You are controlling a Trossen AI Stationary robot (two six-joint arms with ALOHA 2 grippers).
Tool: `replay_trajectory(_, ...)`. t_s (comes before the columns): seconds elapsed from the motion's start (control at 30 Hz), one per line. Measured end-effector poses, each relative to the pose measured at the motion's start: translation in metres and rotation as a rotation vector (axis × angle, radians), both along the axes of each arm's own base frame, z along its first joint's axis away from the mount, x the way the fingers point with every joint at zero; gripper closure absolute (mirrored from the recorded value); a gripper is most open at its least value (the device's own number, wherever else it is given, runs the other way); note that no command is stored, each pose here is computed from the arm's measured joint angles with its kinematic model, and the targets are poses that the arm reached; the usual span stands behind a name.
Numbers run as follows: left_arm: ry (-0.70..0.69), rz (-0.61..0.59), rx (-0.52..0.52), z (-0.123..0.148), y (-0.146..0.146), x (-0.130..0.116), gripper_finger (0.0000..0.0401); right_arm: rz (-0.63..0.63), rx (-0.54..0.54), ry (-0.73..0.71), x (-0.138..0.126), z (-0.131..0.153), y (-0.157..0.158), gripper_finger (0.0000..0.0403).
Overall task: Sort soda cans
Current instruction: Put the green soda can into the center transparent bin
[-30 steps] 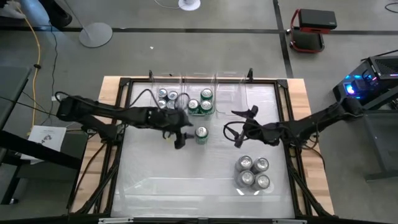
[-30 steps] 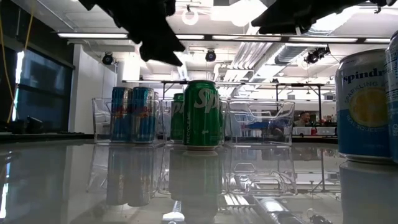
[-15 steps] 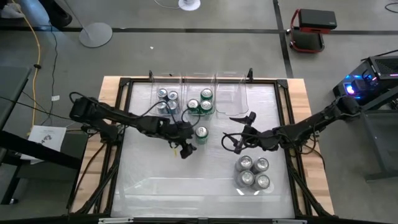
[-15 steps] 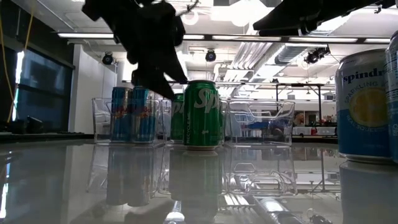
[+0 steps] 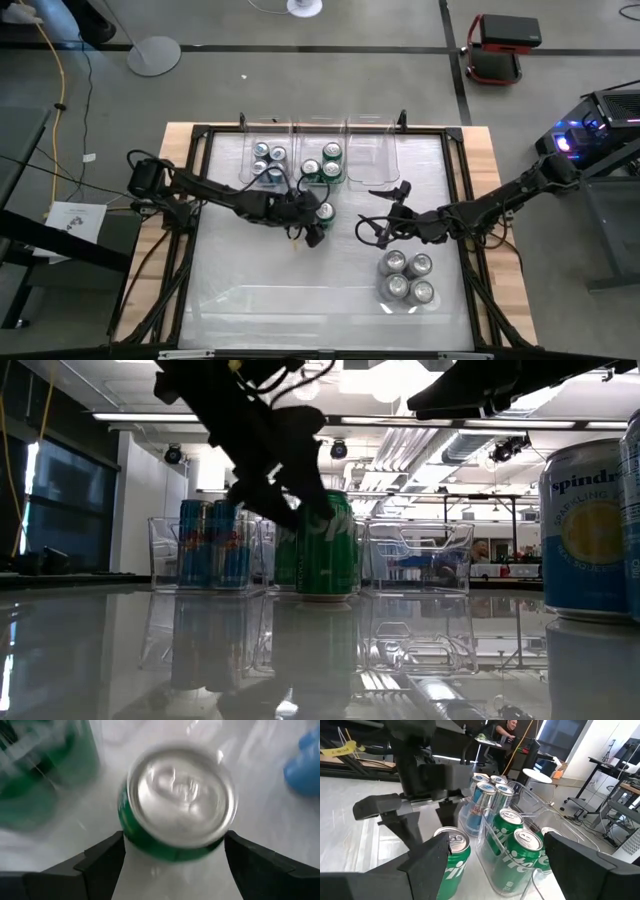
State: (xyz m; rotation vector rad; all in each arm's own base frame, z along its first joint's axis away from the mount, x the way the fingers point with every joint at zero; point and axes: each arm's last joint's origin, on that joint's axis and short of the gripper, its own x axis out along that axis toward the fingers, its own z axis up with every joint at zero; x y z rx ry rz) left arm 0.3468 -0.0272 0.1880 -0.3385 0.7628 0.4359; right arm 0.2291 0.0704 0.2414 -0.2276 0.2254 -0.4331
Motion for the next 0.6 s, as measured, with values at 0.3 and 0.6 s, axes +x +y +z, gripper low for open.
replay_trajectory(0.3, -0.113, 0.026, 0.163, 0.008, -0.004, 0.009, 0.0084, -0.002, 0.004, -0.002, 0.0, 0.0, 0.0, 0.0089)
replay_trajectory(0.6, -0.101, -0.037, 0.2, 0.004, 0.0, 0.013, 0.0088, -0.004, 0.015, -0.008, 0.0, 0.0, 0.0, 0.0089)
